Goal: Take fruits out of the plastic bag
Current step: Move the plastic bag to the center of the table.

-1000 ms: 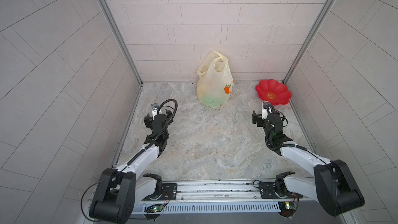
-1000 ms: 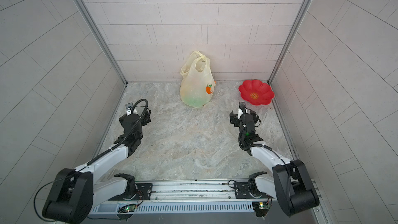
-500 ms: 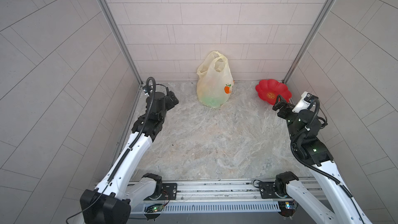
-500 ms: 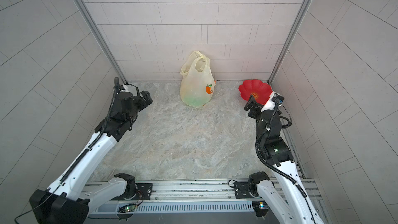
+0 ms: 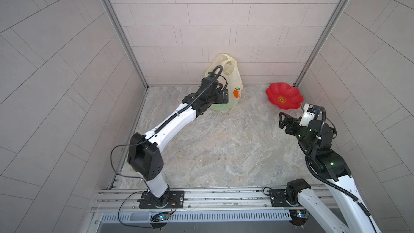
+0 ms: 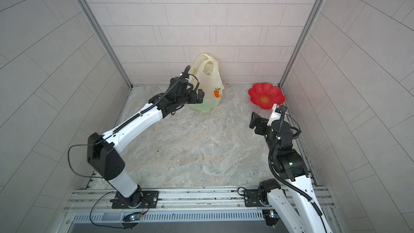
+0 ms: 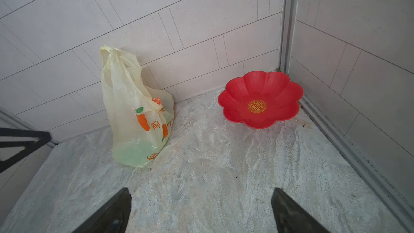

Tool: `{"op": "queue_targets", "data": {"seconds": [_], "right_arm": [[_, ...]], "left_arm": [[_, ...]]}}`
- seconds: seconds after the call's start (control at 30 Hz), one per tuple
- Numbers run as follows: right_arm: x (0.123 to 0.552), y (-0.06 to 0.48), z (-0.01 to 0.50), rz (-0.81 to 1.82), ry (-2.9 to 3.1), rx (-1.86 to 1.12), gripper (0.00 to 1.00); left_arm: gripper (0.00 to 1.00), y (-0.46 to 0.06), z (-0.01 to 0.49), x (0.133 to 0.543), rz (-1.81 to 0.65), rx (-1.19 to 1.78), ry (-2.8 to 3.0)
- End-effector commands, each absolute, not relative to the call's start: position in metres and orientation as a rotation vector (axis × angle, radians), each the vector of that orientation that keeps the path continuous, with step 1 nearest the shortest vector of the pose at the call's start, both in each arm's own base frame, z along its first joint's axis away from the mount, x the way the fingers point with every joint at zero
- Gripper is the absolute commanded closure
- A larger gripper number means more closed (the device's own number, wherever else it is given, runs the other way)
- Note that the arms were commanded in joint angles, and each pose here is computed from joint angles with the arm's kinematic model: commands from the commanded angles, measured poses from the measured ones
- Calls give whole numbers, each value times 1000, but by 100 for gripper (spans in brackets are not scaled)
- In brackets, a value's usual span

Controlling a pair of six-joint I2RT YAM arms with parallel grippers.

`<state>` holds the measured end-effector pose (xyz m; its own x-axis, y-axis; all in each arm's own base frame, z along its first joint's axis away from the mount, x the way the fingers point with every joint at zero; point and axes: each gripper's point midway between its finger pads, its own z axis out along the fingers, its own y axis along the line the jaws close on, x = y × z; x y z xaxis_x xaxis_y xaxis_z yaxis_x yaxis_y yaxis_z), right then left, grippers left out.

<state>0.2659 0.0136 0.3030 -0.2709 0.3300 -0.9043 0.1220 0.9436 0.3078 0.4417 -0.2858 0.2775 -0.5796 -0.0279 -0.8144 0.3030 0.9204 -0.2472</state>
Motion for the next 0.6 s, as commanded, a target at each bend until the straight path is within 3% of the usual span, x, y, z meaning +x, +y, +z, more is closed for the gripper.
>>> {"op": "queue_targets", "data": {"seconds": [0.0, 0.3, 0.57], "right_arm": [[265, 26, 293, 252, 1892, 276, 3], [267, 35, 279, 274, 1920, 251, 3], [269, 39, 272, 280, 1939, 243, 4]], "left_arm": [[0, -309, 277, 456, -310, 404, 2100], [0, -318, 264, 525, 32, 440, 2083], [1, -353, 250, 568, -29, 381, 2020]]}}
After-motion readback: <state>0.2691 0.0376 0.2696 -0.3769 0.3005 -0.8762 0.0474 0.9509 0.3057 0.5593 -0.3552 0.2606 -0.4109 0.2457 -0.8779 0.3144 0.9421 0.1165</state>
